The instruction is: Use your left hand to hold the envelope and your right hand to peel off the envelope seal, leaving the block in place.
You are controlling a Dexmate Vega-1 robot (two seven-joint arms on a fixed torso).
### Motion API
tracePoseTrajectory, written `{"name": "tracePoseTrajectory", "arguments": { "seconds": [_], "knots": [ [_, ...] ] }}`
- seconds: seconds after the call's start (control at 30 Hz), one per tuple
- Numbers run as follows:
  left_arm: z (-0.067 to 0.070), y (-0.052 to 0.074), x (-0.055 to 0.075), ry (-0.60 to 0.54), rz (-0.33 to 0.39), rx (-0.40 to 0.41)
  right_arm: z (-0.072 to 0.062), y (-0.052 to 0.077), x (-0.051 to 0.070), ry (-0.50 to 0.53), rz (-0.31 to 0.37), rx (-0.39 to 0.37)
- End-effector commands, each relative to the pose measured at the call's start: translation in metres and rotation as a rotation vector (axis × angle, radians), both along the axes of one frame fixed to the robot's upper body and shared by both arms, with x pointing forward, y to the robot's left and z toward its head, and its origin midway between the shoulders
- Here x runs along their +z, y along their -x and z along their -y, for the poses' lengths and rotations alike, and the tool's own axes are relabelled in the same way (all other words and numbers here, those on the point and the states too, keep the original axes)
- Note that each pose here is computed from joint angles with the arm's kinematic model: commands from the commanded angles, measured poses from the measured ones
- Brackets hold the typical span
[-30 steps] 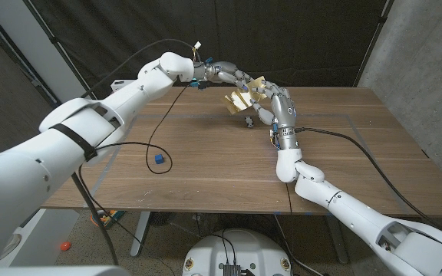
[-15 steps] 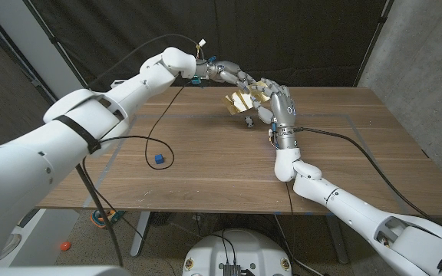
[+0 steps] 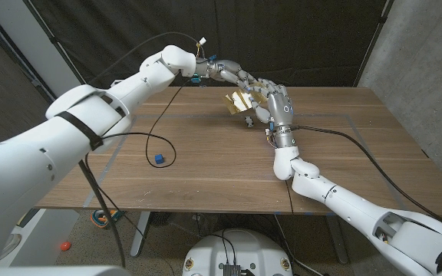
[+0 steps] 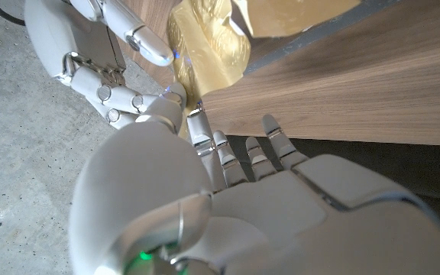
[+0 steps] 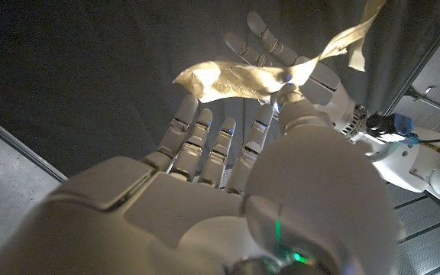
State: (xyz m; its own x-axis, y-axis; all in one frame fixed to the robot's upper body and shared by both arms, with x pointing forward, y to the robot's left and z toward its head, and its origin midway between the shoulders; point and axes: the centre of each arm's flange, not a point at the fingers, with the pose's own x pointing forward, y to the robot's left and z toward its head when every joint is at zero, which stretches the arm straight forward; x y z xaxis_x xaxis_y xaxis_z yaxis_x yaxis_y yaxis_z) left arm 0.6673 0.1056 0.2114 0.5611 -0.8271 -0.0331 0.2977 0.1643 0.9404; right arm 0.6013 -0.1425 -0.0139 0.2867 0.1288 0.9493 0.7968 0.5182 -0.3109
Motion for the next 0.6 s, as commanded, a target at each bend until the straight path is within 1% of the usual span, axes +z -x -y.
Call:
{"name": "tracePoseTrajectory", "arguments": {
  "seconds": [0.03,0.27,0.43,0.53,0.6],
  "knots": [
    [-0.003,0.001,0.003,0.016,-0.002,-0.015,0.001,-0.005,0.003,0.015,-0.003,-0.039],
    [-0.006,0.002,0.005,0.023,0.004,-0.006,0.009,-0.009,0.002,-0.016,-0.018,-0.048],
    [-0.007,0.0,0.006,0.025,0.001,0.006,0.012,-0.009,-0.001,-0.034,-0.001,-0.068],
    [-0.006,0.0,0.007,0.027,0.003,0.005,0.012,-0.01,-0.002,-0.036,0.009,-0.066],
    [-0.004,0.0,0.008,0.024,0.005,0.004,0.012,-0.01,-0.002,-0.041,0.018,-0.077]
  ]
}}
